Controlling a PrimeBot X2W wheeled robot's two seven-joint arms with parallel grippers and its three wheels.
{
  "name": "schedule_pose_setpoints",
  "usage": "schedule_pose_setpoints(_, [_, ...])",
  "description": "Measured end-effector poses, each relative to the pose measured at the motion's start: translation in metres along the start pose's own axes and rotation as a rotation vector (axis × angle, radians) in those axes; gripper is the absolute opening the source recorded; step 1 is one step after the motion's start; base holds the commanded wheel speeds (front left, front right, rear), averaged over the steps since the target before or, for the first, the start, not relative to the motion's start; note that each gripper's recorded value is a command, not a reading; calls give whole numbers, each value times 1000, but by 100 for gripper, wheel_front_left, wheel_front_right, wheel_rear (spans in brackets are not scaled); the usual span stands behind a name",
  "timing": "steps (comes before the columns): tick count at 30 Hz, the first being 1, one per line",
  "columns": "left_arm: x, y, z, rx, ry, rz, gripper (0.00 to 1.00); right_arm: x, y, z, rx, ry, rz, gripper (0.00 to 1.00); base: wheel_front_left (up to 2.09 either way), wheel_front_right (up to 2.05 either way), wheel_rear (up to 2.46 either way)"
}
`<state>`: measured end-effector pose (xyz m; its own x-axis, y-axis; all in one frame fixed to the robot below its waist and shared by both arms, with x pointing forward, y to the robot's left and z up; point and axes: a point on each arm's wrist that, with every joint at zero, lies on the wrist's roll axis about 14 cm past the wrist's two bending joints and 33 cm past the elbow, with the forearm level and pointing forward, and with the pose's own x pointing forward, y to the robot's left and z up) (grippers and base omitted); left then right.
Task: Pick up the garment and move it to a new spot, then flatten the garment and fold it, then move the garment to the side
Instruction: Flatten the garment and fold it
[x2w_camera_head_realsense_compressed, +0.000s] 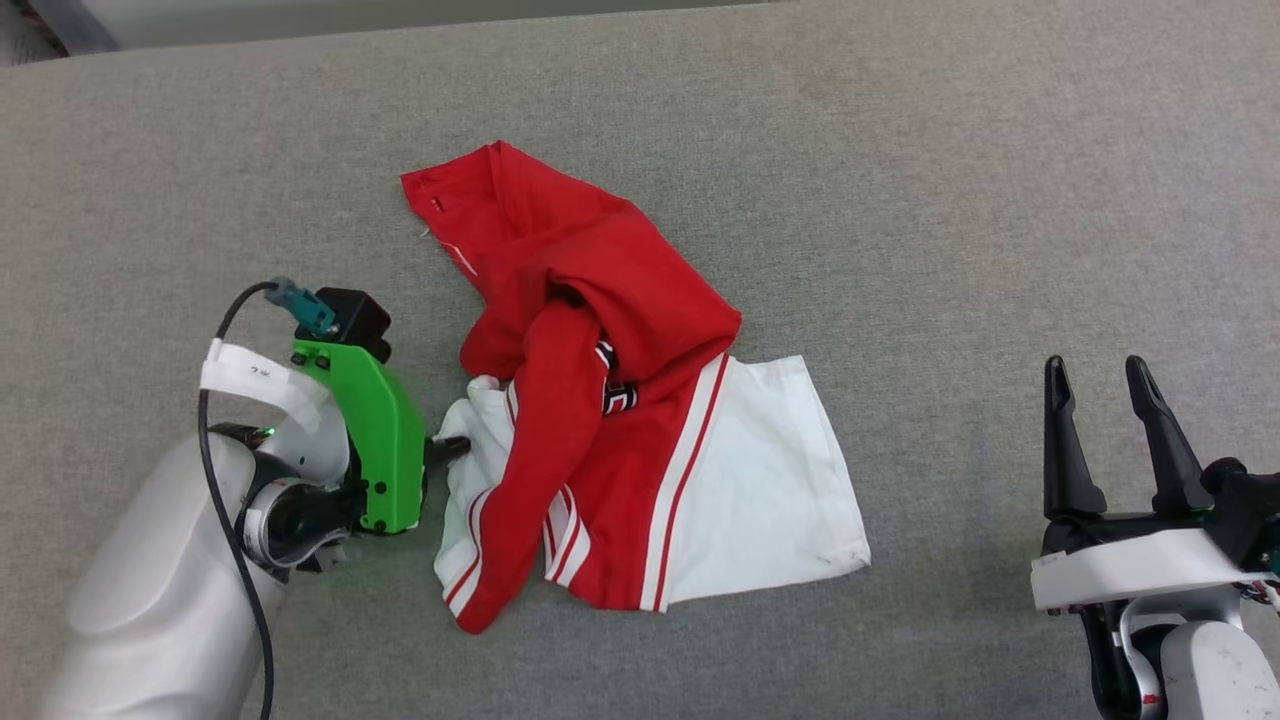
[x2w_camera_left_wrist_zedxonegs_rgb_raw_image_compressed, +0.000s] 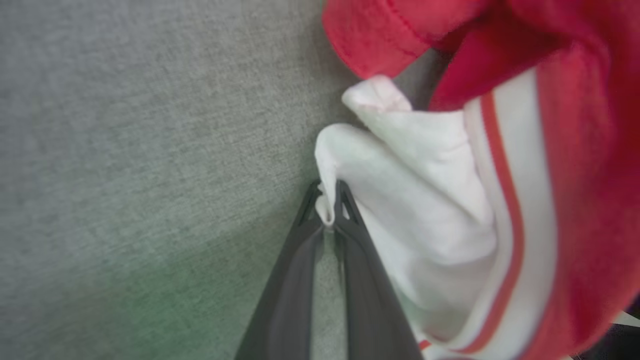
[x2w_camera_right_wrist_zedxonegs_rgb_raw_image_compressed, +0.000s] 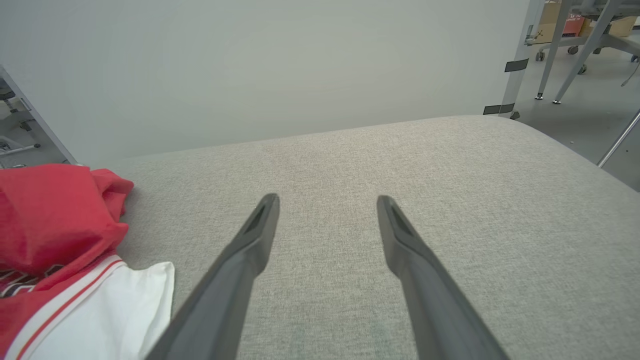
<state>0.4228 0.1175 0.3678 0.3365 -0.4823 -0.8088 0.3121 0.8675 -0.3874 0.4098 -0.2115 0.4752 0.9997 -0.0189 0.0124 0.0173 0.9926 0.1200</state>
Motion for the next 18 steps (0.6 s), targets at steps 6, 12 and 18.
schedule_pose_setpoints(6, [-28,30,12,-82,-141,69,0,3,8,7,3,-21,27,100,0,0,0])
schedule_pose_setpoints(12, [-65,68,2,-203,-275,172,0,7,20,13,9,-40,63,100,0,0,0])
schedule_pose_setpoints(18, [-92,94,-32,-319,-356,279,0,10,33,15,13,-37,103,100,0,0,0])
